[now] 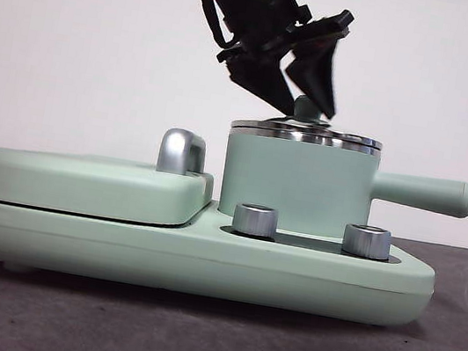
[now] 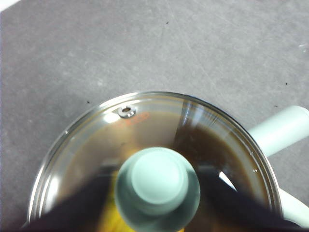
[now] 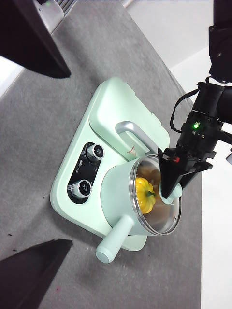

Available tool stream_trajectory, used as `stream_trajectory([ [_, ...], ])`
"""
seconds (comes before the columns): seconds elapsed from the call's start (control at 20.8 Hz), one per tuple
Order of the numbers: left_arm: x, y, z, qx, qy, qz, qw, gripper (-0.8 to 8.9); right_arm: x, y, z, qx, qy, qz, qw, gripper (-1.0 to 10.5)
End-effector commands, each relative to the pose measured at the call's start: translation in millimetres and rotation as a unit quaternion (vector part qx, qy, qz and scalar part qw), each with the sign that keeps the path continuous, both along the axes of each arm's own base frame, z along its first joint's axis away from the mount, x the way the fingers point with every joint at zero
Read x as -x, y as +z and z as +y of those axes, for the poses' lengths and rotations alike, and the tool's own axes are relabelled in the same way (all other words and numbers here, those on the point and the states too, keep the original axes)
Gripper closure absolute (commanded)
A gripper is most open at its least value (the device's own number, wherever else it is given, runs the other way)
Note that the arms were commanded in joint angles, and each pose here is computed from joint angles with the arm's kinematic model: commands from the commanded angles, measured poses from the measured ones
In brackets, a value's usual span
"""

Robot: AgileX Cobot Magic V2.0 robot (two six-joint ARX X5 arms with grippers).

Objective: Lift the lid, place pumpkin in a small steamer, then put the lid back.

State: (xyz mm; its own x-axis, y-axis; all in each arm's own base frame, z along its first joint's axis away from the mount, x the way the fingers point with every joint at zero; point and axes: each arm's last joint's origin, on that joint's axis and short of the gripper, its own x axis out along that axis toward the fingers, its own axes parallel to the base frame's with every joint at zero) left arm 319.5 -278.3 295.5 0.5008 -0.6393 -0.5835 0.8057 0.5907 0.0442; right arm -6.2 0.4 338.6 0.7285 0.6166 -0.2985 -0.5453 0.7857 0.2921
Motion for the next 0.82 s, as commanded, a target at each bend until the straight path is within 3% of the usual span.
stream_trajectory([
  [0.05, -0.9, 8.5, -4.9, 0.012, -0.004, -0.011, 1.0, 2.44, 0.7, 2.7, -0.5, -0.009, 0.0, -0.003, 1.0, 4.2],
  [0.29, 25.5, 51.6, 20.5, 0.022, 0.006, -0.007, 1.0, 2.51, 0.7, 2.7, -0.4, -0.009, 0.002, -0.002, 1.0, 4.2],
  [0.53, 75.4, 91.8, 65.8, -0.004, 0.007, 0.047, 0.999, 2.55, 0.8, 2.8, -0.4, -0.01, 0.003, -0.002, 1.0, 4.2],
  [0.82, 143.7, 114.9, 122.9, 0.03, -0.002, 0.086, 0.996, 2.62, 1.3, 2.8, 0.2, -0.013, 0.017, 0.0, 1.0, 4.2],
])
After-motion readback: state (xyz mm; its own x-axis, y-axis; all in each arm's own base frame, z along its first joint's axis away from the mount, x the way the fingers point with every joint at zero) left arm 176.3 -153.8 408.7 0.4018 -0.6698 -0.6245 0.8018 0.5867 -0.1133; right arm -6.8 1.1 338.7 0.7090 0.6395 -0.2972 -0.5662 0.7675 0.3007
